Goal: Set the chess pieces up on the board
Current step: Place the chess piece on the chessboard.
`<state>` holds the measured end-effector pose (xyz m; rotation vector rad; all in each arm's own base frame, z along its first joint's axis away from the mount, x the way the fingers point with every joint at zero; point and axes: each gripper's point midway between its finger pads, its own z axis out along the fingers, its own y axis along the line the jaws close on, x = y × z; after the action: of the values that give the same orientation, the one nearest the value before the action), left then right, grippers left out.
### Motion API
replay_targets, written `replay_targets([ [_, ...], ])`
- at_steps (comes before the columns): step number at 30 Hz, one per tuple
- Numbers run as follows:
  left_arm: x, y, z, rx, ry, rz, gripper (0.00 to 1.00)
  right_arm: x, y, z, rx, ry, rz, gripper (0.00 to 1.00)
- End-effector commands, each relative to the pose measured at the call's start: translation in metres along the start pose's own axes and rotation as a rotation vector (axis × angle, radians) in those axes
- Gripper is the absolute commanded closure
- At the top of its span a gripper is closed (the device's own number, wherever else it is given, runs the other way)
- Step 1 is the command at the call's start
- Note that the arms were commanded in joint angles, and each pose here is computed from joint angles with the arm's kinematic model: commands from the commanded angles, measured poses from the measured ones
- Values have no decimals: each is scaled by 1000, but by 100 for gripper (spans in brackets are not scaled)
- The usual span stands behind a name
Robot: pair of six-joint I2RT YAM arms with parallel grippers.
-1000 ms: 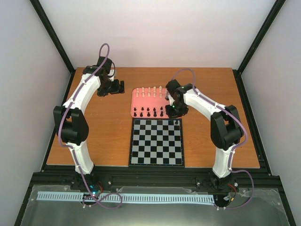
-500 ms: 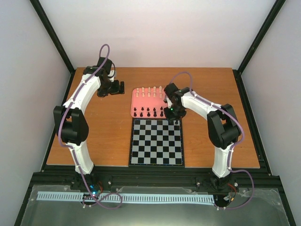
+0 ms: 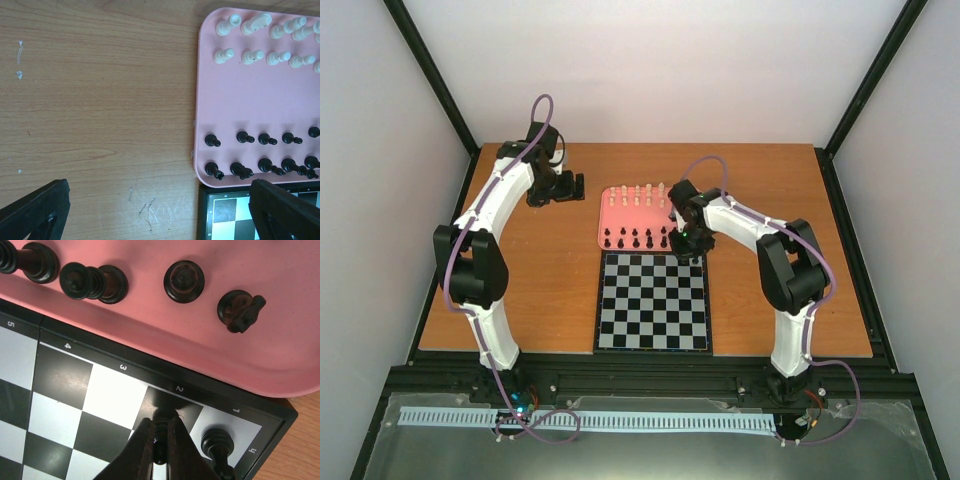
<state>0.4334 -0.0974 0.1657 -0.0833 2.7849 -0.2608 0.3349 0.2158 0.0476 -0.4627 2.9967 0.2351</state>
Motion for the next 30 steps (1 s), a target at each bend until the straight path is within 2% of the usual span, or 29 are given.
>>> replay_targets([
  [1, -4, -6, -18, 24, -42, -9, 0, -8, -2, 6, 27, -12, 6, 97],
  [6, -3, -6, -17, 24, -40, -9, 0, -8, -1, 11, 25, 3, 3, 97],
  [8, -3, -6, -17, 25, -40, -9, 0, -7, -2, 11, 28, 4, 1, 94],
  [14, -4, -6, -18, 23, -41, -7, 0, -10, 1, 0, 15, -20, -7, 74],
  [18, -3, -6, -18, 24, -39, -9, 0, -19, 6, -23, 5, -60, -21, 62],
  [24, -3, -6, -17, 24, -37, -9, 0, -40, 2, -61, 52, -144, -24, 57],
  [30, -3, -6, -16, 24, -36, -10, 0, -54, -12, -45, 79, -119, 18, 57],
])
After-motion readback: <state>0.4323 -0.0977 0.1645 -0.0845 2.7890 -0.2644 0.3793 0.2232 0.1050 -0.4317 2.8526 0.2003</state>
